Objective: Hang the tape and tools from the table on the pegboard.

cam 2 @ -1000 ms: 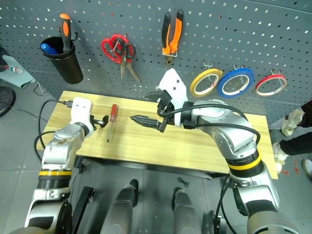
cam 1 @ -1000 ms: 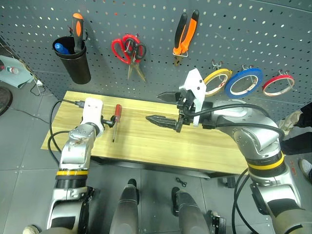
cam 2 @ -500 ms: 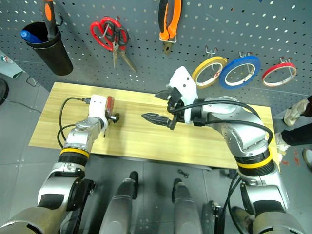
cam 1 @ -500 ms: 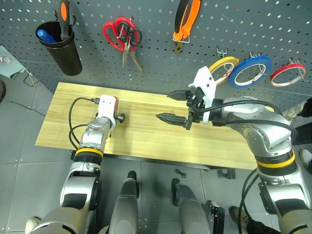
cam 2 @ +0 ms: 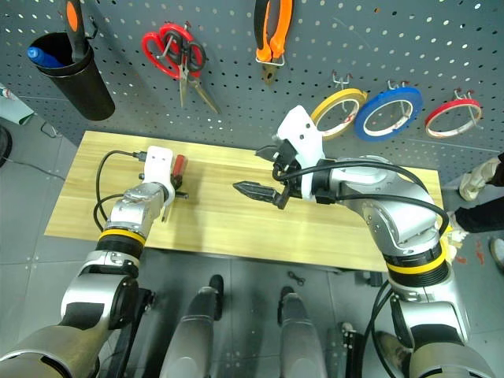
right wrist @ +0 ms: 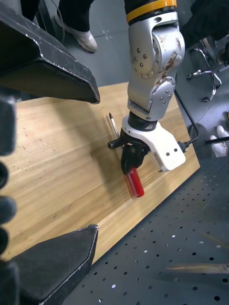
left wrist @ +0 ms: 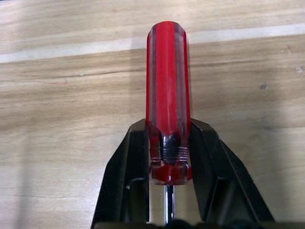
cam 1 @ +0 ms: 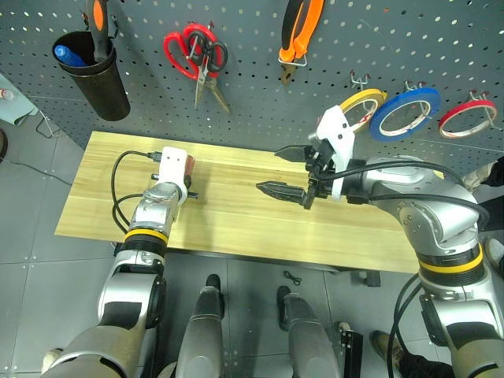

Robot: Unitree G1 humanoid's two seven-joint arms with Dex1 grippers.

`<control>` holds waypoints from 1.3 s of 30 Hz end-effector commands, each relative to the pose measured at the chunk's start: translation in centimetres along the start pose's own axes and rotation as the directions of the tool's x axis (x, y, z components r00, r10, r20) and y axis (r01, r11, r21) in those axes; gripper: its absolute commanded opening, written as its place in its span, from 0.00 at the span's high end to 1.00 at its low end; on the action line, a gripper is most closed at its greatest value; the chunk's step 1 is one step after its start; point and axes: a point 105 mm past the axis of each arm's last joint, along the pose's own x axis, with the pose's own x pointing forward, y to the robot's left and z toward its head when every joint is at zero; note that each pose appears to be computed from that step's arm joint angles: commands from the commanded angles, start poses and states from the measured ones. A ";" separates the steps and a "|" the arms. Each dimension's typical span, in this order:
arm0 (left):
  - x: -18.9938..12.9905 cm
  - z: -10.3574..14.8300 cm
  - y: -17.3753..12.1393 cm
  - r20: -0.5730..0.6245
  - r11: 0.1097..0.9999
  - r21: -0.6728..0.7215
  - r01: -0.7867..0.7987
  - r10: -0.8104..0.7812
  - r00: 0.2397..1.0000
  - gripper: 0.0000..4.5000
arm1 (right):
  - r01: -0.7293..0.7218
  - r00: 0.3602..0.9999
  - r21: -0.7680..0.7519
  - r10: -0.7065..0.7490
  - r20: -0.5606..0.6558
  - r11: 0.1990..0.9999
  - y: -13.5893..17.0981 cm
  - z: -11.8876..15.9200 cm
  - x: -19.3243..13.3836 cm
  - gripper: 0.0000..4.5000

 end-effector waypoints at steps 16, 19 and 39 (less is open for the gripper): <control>-13.4 3.6 -0.8 0.298 0.974 0.174 0.144 -0.192 0.935 0.85 | -0.024 0.934 0.075 -0.005 0.356 0.997 1.9 4.8 -4.2 0.00; -15.3 7.2 -0.1 0.439 0.981 0.185 0.064 -0.141 0.887 0.85 | -0.027 0.869 0.069 -0.010 0.495 0.997 1.0 9.0 -4.2 0.00; -20.4 28.1 6.4 0.945 0.923 0.013 -0.384 0.114 0.307 0.85 | 0.004 0.730 -0.022 0.012 0.684 1.000 -0.7 15.7 -3.1 0.00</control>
